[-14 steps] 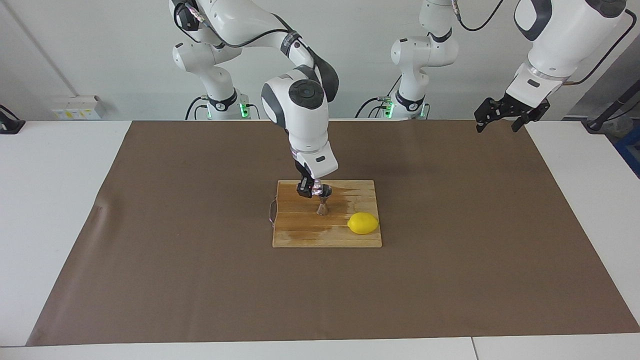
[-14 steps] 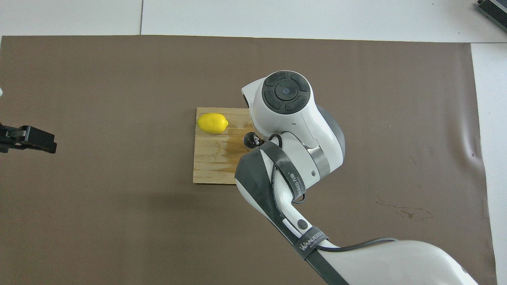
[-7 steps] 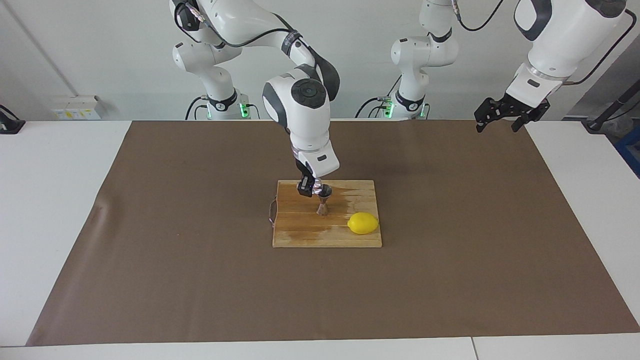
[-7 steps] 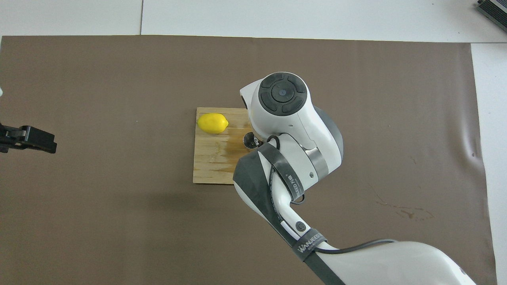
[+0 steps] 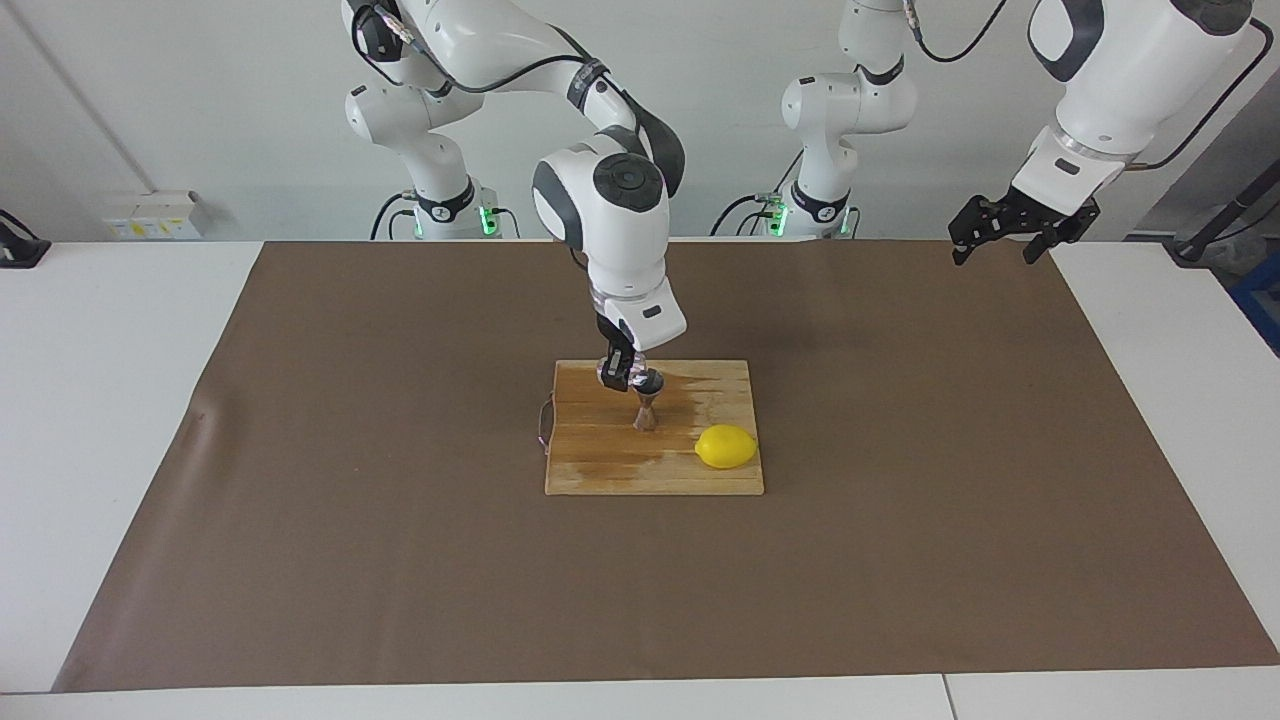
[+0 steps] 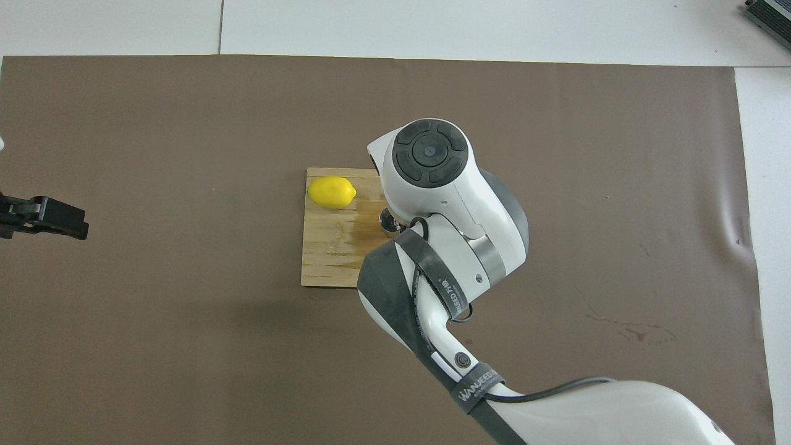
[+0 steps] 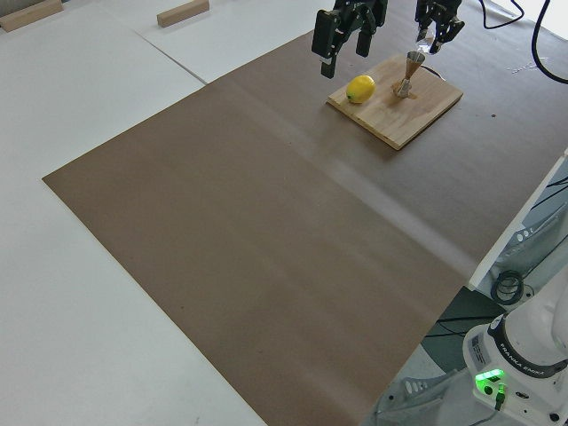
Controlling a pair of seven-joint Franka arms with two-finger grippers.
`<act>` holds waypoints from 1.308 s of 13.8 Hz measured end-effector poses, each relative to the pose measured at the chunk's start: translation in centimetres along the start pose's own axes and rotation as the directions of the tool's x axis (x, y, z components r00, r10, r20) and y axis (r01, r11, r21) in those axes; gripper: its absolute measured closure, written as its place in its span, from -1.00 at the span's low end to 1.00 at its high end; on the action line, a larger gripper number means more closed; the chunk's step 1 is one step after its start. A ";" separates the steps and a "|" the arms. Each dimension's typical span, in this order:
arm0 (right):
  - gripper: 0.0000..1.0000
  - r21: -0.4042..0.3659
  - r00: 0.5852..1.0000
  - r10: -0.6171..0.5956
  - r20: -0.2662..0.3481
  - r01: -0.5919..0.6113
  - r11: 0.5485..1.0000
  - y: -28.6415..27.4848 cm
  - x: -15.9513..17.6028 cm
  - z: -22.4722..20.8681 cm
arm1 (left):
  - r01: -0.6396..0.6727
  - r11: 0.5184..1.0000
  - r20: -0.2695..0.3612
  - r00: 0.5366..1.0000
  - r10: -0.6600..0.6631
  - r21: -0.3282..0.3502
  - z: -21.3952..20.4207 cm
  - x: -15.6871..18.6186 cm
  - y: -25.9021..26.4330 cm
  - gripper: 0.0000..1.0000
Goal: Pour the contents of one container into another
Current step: 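Hold the glass cup tipped over the steel cup with the right gripper, then turn the glass cup upright and carry it away from the board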
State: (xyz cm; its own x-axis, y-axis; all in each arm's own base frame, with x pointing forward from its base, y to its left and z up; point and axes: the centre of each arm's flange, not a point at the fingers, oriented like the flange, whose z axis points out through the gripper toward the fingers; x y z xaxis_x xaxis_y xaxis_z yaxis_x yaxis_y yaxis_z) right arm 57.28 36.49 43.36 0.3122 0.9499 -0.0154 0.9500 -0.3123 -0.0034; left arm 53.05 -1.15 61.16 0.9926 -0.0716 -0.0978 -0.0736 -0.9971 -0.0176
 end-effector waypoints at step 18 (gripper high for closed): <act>0.01 -0.040 0.999 0.019 -0.045 -0.021 0.999 1.5 -0.4 -1.5 | 0.000 1.000 0.000 1.000 0.000 0.000 0.0 0.0 0.0 -1.00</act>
State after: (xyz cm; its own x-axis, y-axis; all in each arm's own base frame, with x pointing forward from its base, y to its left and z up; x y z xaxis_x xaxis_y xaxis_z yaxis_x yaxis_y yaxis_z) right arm 58.62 35.64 44.86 0.3305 0.9433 0.0299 0.9428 -0.3314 0.0365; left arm 53.05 -1.14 61.16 0.9926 -0.0716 -0.0978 -0.0736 -0.9971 -0.0176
